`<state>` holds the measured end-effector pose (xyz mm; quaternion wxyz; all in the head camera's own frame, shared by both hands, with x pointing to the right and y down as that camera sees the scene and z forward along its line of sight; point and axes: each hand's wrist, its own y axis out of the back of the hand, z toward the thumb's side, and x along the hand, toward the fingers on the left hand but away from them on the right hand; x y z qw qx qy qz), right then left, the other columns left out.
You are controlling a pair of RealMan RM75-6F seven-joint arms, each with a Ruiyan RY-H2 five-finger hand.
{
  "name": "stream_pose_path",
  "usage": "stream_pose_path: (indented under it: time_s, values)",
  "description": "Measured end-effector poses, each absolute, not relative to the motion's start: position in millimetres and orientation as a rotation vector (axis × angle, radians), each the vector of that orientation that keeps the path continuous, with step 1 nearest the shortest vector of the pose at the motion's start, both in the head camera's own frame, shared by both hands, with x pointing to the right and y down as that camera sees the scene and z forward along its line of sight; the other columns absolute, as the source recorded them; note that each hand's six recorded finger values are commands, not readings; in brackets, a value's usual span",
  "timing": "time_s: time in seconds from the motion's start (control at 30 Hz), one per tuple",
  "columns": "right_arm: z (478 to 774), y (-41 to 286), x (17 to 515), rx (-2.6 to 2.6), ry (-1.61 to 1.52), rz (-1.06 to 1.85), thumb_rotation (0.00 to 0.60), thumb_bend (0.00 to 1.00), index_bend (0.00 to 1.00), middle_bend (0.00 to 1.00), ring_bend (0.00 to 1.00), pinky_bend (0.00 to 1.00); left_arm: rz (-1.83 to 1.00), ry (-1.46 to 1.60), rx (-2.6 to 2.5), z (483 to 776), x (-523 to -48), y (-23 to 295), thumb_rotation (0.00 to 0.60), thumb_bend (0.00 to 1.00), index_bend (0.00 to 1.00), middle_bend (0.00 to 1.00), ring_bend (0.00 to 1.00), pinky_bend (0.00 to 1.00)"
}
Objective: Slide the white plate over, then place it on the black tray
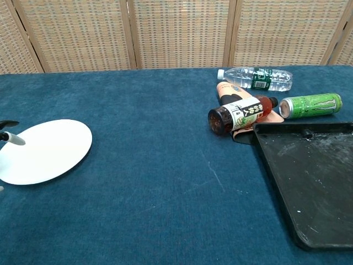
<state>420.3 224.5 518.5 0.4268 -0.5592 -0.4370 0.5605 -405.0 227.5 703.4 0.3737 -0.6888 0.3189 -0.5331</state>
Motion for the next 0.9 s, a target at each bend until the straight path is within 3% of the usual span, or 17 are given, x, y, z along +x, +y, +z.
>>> stream_pose_path:
  time_s: [0.5, 0.67, 0.9]
  values:
    - [518, 223, 424, -1.404, -1.104, 1.404, 0.600, 0.00, 0.00, 0.00, 0.00, 0.00, -1.379, 0.806, -1.766, 727, -390, 217, 0.600, 0.26, 0.24, 0.00, 0.00, 0.00]
    - [519, 223, 424, -1.407, -1.106, 1.403, 0.600, 0.00, 0.00, 0.00, 0.00, 0.00, -1.391, 0.810, -1.766, 732, -389, 212, 0.600, 0.39, 0.28, 0.00, 0.00, 0.00]
    - [519, 223, 424, -1.409, -1.109, 1.399, 0.600, 0.00, 0.00, 0.00, 0.00, 0.00, -1.386, 0.867, -1.772, 733, -388, 201, 0.600, 0.54, 0.44, 0.00, 0.00, 0.00]
